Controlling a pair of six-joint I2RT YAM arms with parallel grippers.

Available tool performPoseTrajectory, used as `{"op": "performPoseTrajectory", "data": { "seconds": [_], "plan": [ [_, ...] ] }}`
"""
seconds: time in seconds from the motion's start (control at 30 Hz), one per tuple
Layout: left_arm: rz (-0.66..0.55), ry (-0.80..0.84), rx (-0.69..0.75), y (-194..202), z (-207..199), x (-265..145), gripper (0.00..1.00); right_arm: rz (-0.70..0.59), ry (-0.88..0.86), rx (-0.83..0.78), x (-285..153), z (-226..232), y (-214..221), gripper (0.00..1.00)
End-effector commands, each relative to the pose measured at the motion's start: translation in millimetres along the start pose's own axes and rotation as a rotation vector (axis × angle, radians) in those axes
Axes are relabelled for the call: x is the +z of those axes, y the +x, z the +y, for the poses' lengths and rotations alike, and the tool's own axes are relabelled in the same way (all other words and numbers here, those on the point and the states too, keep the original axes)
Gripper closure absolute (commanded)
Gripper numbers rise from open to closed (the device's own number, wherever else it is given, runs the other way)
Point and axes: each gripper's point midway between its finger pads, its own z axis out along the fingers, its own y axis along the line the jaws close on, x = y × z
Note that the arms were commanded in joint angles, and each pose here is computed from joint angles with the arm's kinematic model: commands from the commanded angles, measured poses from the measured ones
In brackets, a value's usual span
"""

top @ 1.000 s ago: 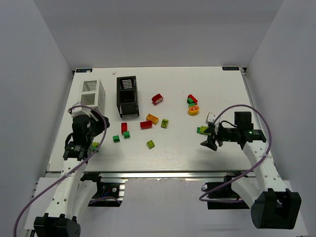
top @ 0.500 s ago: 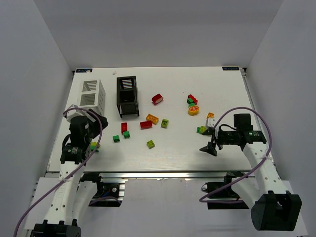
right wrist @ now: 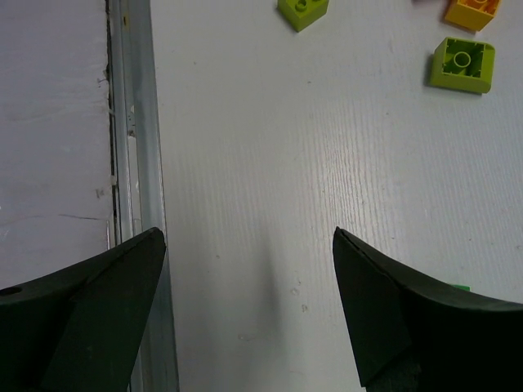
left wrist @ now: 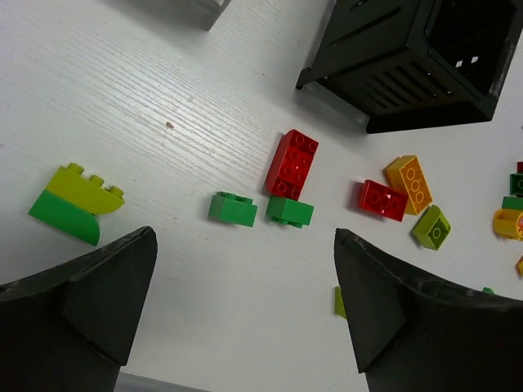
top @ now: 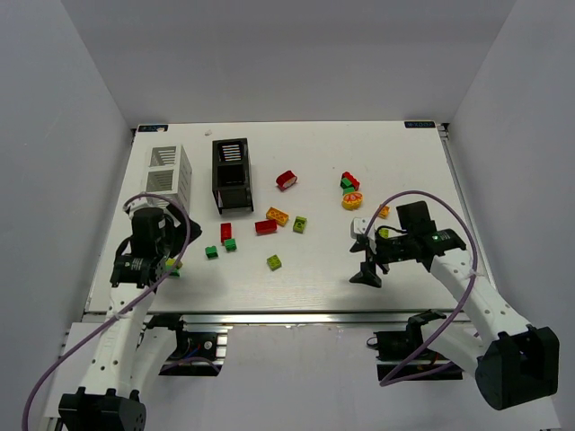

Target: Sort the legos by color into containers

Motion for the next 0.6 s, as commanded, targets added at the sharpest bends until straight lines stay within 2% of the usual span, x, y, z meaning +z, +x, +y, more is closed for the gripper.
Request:
{"op": "performPoseTrajectory", "data": {
  "seconds": [0.0, 0.17, 0.43, 0.57],
  "plan": [
    [-0.011, 0.022, -0.006, -8, -7, -11, 0.02, -0.004, 0.037, 0.003, 5, -8, -6, 0.12],
    [0.037, 0.023, -0.046, 5, -5, -13, 0.02, 0.012, 0.03, -0.017, 10, -9, -4, 0.12],
    [0.14, -0.015, -0.011, 22, 2, -13, 0.02, -0.021, -0.015, -0.013, 16, -3, -6, 0.11],
    [0.151, -0.024, -0.008, 22, 1, -11, 0.02, -0.019, -0.014, -0.015, 18, -2, -3, 0.11]
  ]
}}
